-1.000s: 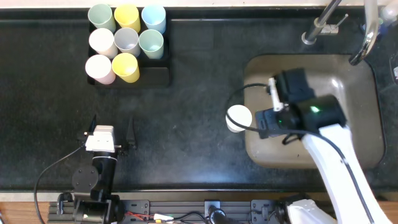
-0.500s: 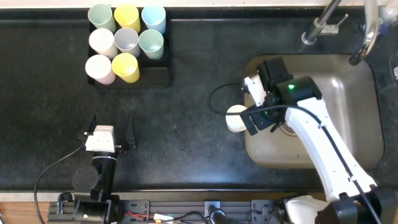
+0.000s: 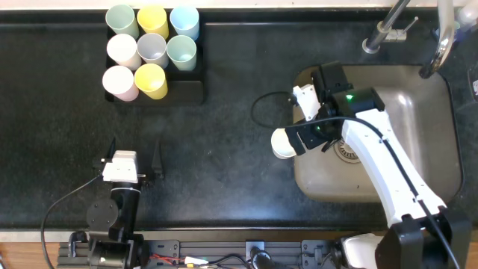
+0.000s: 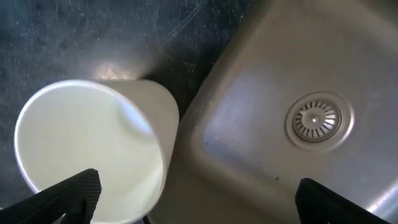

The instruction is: Store Cups

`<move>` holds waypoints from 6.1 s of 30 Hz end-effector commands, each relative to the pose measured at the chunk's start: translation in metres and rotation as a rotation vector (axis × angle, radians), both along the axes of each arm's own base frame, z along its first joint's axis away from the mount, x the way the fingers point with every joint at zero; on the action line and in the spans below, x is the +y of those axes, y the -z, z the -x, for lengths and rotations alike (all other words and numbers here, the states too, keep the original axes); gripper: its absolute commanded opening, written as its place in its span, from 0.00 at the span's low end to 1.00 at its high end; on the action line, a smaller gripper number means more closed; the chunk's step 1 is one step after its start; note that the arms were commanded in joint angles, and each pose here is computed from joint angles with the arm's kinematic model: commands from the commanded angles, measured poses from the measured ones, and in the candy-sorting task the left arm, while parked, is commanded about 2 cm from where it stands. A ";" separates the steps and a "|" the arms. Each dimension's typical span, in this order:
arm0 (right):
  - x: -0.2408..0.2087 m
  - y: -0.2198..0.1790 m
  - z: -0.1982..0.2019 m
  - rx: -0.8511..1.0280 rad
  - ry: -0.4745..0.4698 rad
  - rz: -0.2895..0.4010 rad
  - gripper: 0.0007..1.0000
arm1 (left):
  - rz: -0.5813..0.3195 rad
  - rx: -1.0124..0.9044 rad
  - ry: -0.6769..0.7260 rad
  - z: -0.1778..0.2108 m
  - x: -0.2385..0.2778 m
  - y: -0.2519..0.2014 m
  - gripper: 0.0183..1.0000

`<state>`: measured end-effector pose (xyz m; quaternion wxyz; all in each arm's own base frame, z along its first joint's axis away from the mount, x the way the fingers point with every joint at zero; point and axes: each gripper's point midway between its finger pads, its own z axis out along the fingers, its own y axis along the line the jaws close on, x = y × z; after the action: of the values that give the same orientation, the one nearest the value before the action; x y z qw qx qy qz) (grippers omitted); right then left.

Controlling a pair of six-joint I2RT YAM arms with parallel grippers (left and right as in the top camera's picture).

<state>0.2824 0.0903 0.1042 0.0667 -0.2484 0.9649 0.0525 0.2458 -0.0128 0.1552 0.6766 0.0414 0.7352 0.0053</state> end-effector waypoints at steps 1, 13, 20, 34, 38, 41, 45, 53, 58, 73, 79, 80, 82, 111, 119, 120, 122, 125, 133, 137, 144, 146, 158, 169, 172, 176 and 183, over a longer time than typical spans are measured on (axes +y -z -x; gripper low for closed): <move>0.003 0.008 -0.016 0.008 -0.003 0.006 1.00 | -0.022 -0.007 0.017 0.001 -0.003 -0.001 1.00; 0.009 0.000 -0.022 -0.004 0.019 -0.005 0.04 | -0.022 -0.007 0.017 0.001 -0.003 -0.001 1.00; 0.052 -0.072 -0.047 -0.130 -0.010 -0.115 0.04 | -0.022 -0.007 0.017 0.001 -0.003 -0.001 1.00; 0.210 -0.193 -0.125 -0.365 -0.133 -0.331 0.04 | -0.022 -0.007 0.017 0.001 -0.003 -0.001 1.00; 0.258 -0.157 -0.117 -0.306 -0.214 -0.334 0.04 | -0.022 -0.007 0.018 0.001 -0.003 -0.001 1.00; 0.269 -0.135 -0.120 -0.284 -0.225 -0.314 0.04 | -0.022 -0.007 0.017 0.001 -0.003 -0.001 1.00; 0.269 -0.109 -0.129 -0.268 -0.213 -0.261 0.04 | -0.022 -0.007 0.017 0.001 -0.003 -0.001 1.00; 0.261 -0.089 -0.143 -0.279 -0.184 -0.188 0.04 | -0.022 -0.007 0.017 0.001 -0.003 -0.001 1.00; 0.265 -0.072 -0.144 -0.251 -0.187 -0.177 0.04 | -0.022 -0.007 0.017 0.001 -0.003 -0.001 1.00; 0.269 -0.040 -0.156 -0.236 -0.207 -0.151 0.04 | -0.022 -0.007 0.017 0.001 -0.003 -0.001 1.00; 0.268 -0.031 -0.157 -0.223 -0.209 -0.142 0.04 | -0.022 -0.007 0.017 0.001 -0.003 -0.001 1.00; 0.268 -0.030 -0.157 -0.221 -0.209 -0.140 0.04 | -0.022 -0.007 0.017 0.001 -0.003 -0.001 1.00; 0.268 -0.028 -0.156 -0.216 -0.212 -0.137 0.04 | -0.022 -0.007 0.018 0.001 -0.003 -0.001 1.00; 0.267 -0.035 -0.160 -0.240 -0.217 -0.142 1.00 | -0.022 -0.007 0.017 0.001 -0.003 -0.001 1.00; 0.210 -0.171 -0.191 -0.513 -0.051 -0.242 1.00 | -0.022 -0.007 0.017 0.001 -0.003 -0.001 1.00; 0.198 -0.189 -0.194 -0.552 -0.025 -0.246 1.00 | -0.022 -0.007 0.017 0.001 -0.003 -0.001 1.00; 0.167 -0.219 -0.194 -0.603 0.028 -0.244 1.00 | -0.022 -0.007 0.017 0.001 -0.003 -0.001 1.00; 0.104 -0.230 -0.179 -0.553 0.142 -0.180 1.00 | -0.022 -0.007 0.017 0.001 -0.003 -0.001 1.00; -0.020 -0.198 -0.096 -0.459 0.470 -0.018 1.00 | -0.022 -0.007 0.017 0.001 -0.003 -0.001 1.00; -0.033 -0.161 -0.066 -0.532 0.562 -0.089 1.00 | -0.022 -0.007 0.018 0.001 -0.003 -0.001 1.00; -0.045 -0.063 -0.004 -0.517 0.538 -0.077 1.00 | -0.022 -0.007 0.017 0.001 -0.003 -0.001 1.00; -0.050 -0.059 -0.005 -0.633 0.561 -0.135 1.00 | -0.022 -0.007 0.017 0.001 -0.003 -0.001 1.00; -0.103 -0.066 0.005 -1.165 0.725 -0.314 1.00 | -0.022 -0.007 0.017 0.001 -0.003 -0.001 1.00; -0.116 -0.044 0.033 -1.267 0.757 -0.331 1.00 | -0.022 -0.007 0.018 0.001 -0.003 -0.001 1.00; -0.116 -0.064 0.037 -1.349 0.749 -0.367 1.00 | -0.022 -0.007 0.017 0.001 -0.003 -0.001 1.00; -0.115 -0.071 0.038 -1.380 0.743 -0.382 1.00 | -0.022 -0.007 0.017 0.001 -0.003 -0.001 1.00; -0.115 -0.071 0.038 -1.380 0.743 -0.383 1.00 | -0.022 -0.007 0.017 0.001 -0.003 -0.001 1.00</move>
<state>0.2446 -0.0249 0.1718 0.6971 0.1265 0.7054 0.0219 0.2458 -0.0128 0.1552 0.6767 0.0414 0.7350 0.0053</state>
